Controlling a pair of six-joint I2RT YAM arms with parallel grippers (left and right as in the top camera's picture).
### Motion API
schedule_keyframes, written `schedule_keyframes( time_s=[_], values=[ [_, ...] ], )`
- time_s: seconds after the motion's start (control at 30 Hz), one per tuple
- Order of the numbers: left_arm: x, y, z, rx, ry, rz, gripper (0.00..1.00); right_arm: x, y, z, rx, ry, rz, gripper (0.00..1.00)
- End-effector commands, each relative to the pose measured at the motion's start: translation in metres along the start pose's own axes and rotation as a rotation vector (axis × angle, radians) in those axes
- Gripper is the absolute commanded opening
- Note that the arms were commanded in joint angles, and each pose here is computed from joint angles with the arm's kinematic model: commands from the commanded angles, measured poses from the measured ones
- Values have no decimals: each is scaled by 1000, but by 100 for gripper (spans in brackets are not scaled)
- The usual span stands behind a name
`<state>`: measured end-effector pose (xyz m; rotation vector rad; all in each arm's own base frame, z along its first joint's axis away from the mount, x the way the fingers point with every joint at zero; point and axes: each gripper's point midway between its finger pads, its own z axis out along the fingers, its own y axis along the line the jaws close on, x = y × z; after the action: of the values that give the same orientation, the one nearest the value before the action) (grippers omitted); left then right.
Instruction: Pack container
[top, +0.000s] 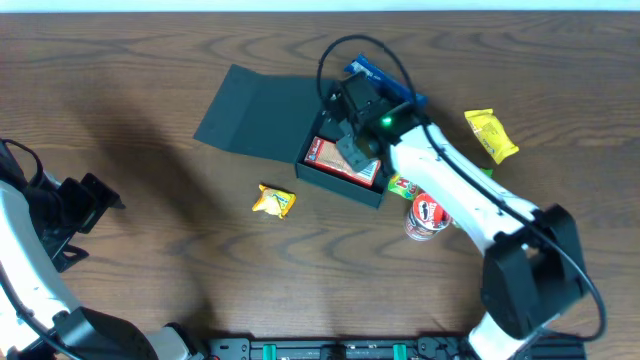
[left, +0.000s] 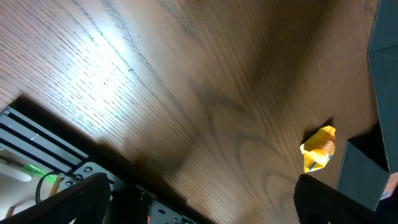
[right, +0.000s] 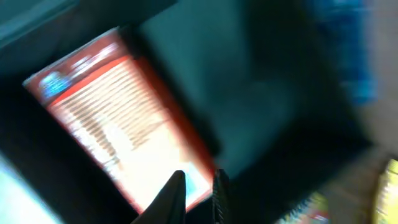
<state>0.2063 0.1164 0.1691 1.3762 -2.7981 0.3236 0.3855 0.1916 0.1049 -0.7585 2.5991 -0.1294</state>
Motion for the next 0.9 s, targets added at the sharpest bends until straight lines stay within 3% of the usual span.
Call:
schedule_keyframes(
  time_s=[0.0,0.07,0.1,0.13,0.23,0.6,0.87],
  values=[
    [-2,1,-4,-1,-13,-1,95,-1,-52,-3,179,-19,162,46],
    [-2,1,-4,-1,-13,-1,95,-2,-70,1,195,-32,204,59],
    [-2,1,-4,-1,-13,-1,95,-3,-79,3,206,-36,193,73],
    [-2,1,-4,-1,-13,-1,95,-5,-92,8,222,-36,90,80],
    [-2,1,-4,-1,-13,-1,95,-2,-104,19,194,-22,-46,89],
    [-2,1,-4,-1,-13,-1,95,8,-98,44,-17,-30,-266,76],
    [-1,1,-4,-1,-13,-1,95,13,-93,87,-34,-6,-310,65]
  ],
)
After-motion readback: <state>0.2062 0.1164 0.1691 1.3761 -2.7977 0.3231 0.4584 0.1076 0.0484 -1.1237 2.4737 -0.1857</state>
